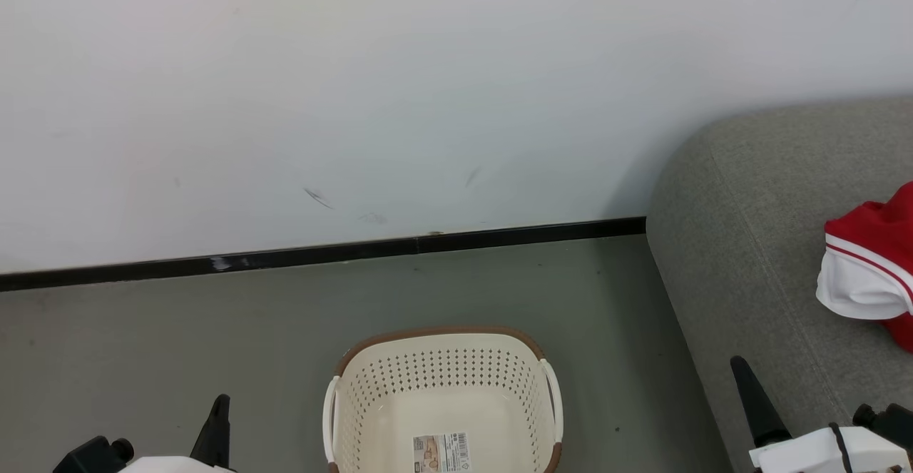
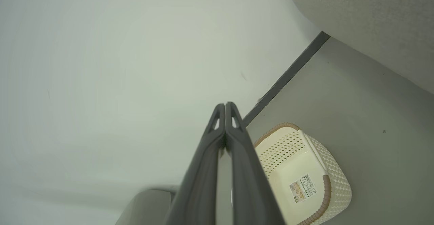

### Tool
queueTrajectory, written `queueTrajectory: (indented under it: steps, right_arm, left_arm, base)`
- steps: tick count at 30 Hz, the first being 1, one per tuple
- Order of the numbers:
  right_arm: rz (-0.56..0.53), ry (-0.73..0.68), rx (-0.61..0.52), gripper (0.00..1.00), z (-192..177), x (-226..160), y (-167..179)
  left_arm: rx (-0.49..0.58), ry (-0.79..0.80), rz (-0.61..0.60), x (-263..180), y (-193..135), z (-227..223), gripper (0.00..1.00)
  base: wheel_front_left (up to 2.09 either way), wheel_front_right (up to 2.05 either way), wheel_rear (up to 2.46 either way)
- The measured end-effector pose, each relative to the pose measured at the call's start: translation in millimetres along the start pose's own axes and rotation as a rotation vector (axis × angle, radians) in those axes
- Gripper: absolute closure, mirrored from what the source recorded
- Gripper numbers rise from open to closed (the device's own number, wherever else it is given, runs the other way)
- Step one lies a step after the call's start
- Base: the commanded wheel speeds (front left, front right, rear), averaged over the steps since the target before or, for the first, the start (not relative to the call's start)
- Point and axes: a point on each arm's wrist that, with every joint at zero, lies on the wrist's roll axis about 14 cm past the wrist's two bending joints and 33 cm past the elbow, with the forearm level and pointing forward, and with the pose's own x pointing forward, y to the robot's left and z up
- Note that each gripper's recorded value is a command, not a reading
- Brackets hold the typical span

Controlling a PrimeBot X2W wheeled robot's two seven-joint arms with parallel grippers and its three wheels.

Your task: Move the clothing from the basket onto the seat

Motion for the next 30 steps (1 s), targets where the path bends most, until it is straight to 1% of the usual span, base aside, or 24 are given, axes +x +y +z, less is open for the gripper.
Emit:
queueTrajectory:
  steps: [19,30]
  right_arm:
    - [-0.021,-0.011,0.283,1.0,9,9,-5]
    - [-0.01,-0.013,0.448,1.0,14,17,-1]
  left_arm:
    - [-0.291,0.009,-0.05,6,-6,8,1.0]
    - [-0.451,-0.004,-0.105,9,-13,18,1.0]
  base:
    - [0.0,0.0,0.0]
    - [0.0,0.0,0.0]
